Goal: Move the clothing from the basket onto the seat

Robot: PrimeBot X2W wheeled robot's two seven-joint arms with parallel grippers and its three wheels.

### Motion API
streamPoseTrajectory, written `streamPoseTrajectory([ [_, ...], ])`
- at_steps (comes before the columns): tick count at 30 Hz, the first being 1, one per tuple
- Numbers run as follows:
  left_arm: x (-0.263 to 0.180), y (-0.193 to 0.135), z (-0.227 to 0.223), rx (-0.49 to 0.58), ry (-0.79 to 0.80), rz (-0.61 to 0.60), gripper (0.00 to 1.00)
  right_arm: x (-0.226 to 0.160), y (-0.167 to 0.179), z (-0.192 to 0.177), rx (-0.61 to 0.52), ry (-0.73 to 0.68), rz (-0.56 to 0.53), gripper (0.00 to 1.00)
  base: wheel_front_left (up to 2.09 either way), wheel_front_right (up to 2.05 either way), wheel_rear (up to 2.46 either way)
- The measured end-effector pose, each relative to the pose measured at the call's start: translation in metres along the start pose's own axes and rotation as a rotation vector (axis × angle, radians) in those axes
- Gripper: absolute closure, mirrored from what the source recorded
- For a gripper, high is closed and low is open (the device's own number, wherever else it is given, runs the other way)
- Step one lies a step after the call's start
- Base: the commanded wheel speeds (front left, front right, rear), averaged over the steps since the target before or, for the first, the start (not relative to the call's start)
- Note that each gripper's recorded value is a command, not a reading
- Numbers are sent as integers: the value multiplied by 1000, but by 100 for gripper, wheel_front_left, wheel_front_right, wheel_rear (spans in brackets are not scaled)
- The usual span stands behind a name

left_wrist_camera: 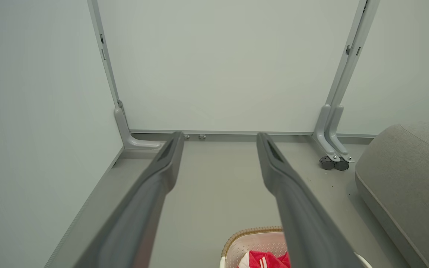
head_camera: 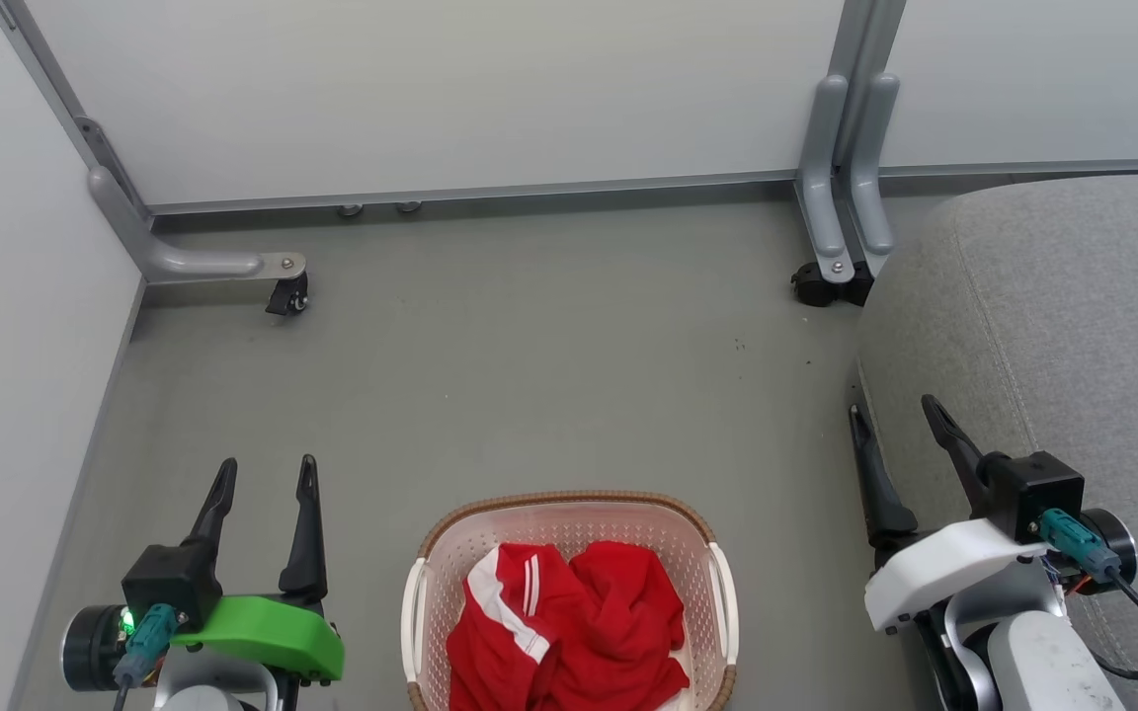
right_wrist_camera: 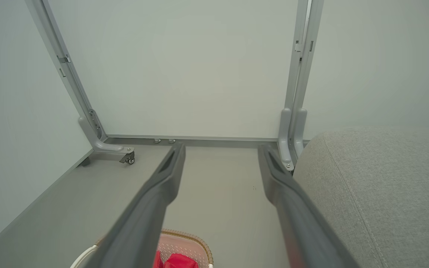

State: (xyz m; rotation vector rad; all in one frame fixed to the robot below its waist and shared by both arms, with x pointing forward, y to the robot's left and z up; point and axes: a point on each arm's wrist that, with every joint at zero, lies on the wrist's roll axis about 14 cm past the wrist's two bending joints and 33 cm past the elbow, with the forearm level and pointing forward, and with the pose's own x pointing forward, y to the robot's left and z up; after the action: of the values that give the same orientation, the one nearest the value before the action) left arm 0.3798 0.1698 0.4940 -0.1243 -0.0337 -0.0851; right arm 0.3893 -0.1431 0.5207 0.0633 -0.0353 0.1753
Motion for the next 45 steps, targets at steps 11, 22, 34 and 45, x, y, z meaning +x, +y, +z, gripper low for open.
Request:
streamPoseTrajectory([
  [11,2,-1,-2,0,5,-2,0,1,-1,-1,3,1,-2,0,0,0,0],
  [22,19,-57,-52,-18,168,-176,0,24,1,5,1,-23,13,0,0,0,0],
  [34,50,-105,-135,-39,468,-348,0,73,-1,11,5,-85,37,0,0,0,0],
  [45,54,-109,-241,24,850,-424,0,112,-19,-34,14,-48,18,0,0,0,0],
])
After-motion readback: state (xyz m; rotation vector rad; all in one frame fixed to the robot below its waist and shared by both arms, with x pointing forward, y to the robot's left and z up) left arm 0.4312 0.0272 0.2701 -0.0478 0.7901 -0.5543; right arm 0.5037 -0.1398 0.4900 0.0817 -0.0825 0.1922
